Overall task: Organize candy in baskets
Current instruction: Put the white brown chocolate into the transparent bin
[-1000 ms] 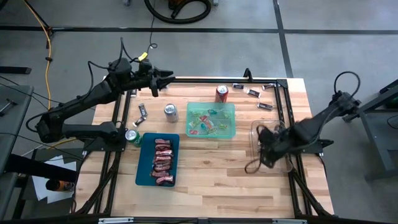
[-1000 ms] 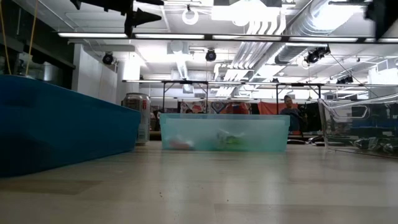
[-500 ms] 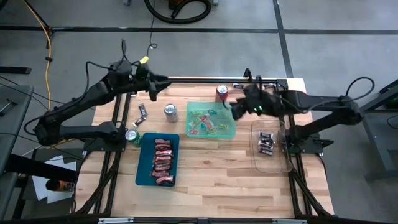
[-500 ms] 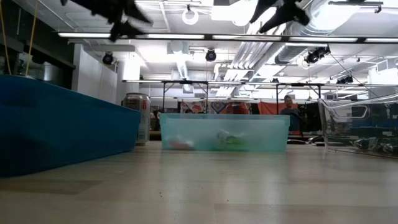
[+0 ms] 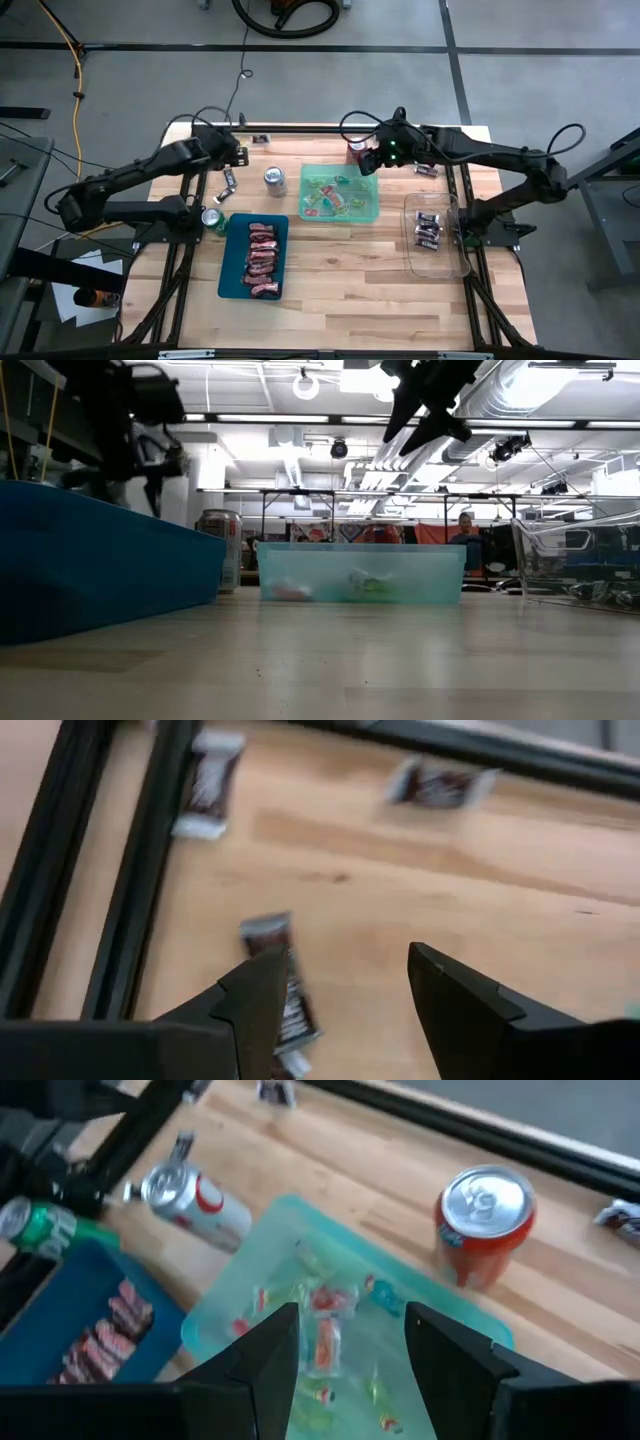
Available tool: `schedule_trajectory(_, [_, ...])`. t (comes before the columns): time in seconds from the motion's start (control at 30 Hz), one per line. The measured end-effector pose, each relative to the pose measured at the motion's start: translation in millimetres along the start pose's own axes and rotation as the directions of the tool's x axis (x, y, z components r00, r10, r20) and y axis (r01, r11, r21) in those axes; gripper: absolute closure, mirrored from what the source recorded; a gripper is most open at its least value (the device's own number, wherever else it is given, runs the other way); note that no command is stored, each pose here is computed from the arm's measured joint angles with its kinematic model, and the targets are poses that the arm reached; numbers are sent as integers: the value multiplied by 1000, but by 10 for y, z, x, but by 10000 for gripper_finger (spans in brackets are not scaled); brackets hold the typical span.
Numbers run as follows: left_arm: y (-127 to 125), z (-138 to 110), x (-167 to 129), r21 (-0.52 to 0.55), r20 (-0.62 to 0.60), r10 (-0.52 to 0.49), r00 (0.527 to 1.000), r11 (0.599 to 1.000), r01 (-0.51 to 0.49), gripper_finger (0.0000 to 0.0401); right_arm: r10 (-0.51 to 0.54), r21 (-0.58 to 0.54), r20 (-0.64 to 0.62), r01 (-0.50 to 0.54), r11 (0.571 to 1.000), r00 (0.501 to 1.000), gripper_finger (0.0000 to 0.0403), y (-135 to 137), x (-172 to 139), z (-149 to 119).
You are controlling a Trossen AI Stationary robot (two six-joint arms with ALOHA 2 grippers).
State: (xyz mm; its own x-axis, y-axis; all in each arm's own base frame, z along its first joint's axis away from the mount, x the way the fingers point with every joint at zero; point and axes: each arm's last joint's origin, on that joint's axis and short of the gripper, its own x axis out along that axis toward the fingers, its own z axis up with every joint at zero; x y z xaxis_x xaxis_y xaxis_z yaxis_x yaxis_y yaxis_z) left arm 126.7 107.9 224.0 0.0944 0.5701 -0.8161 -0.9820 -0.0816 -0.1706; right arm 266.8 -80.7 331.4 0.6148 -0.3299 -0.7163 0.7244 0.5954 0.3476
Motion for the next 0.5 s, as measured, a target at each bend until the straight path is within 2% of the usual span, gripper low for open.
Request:
schedule_trajectory(0.13, [138,-175,208,-105,-43,65,997,992,-69,206,11,-55,-48,-14,998,999,226,9,58,-27])
schedule_trajectory(0.27, [217,-296,380,-184,-90,77,993,979,-93,206,-6,-110,-80,-3,994,997,226,-9,61,-56])
schedule_trajectory(0.5, [193,-289,629,-232,-102,99,990,965,-120,206,-31,-202,-111,8,979,993,226,-34,58,-86])
